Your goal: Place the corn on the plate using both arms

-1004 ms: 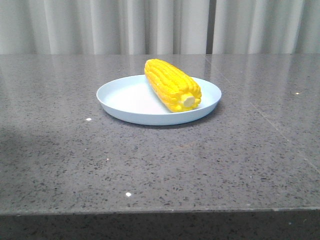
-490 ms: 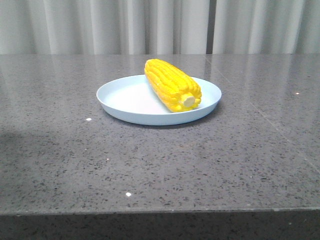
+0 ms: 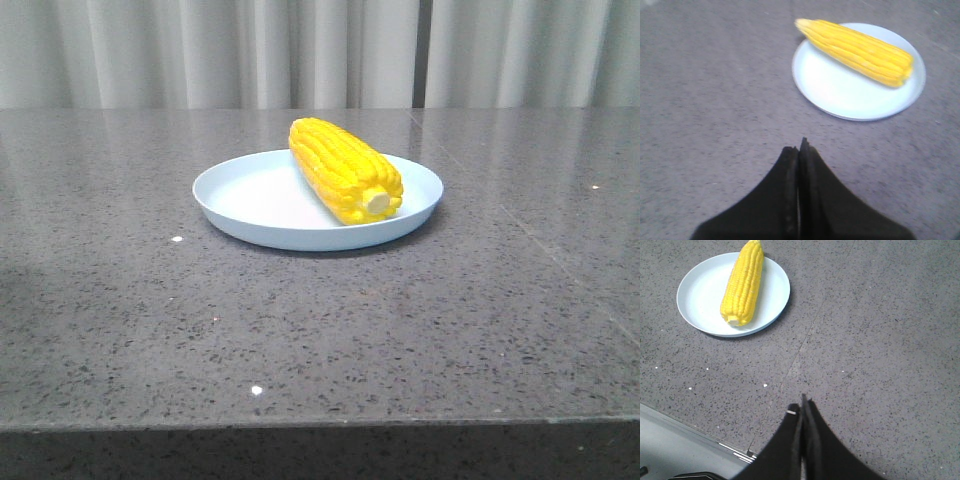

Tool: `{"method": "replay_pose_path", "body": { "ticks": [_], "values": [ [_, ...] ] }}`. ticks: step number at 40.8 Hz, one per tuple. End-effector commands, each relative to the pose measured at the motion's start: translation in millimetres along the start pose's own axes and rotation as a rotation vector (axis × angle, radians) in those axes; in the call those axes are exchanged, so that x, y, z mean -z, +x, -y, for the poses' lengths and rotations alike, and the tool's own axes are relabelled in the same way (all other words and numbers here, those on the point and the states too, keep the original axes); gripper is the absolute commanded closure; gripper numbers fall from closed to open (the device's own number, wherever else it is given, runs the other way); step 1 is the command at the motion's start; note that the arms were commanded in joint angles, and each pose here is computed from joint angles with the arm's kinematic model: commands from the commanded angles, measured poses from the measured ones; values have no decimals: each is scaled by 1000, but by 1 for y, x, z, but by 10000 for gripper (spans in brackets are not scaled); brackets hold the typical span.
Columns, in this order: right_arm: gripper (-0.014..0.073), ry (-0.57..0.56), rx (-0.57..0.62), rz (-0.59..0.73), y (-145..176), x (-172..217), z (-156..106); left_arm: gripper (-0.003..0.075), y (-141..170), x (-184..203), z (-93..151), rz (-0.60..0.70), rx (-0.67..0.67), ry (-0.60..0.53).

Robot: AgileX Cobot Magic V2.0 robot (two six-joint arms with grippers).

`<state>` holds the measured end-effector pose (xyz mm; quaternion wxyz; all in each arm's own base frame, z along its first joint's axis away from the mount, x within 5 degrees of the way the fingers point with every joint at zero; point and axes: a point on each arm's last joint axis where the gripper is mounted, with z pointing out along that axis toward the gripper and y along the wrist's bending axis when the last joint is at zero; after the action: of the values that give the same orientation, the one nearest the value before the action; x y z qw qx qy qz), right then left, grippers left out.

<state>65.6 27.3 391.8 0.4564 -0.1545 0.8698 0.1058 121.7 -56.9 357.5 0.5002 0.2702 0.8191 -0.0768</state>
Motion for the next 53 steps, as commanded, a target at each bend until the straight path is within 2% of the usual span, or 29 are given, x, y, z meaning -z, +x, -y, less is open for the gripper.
{"method": "replay_pose_path", "body": {
  "ticks": [1, 8, 13, 20, 26, 36, 53],
  "values": [
    [663, -7, 10, 88, -11, 4, -1, 741, 5, 20, -13, 226, 36, -172],
    [663, -7, 10, 88, -11, 4, -1, 741, 60, 28, -14, 459, 62, -417],
    [663, -7, 10, 88, -11, 4, -1, 741, 101, 21, -7, 527, 61, -489],
    [663, -7, 10, 88, -11, 4, -1, 741, 135, 20, 5, 589, 53, -511],
    [663, -7, 10, 88, -11, 4, -1, 741, 147, 20, 10, 628, 99, -498],
    [663, -7, 10, 87, -11, 4, -1, 741, 163, 8, 10, 609, 132, -518],
    [663, -7, 10, 87, -11, 4, -1, 741, 164, 7, 9, 615, 135, -520]
  ]
}}
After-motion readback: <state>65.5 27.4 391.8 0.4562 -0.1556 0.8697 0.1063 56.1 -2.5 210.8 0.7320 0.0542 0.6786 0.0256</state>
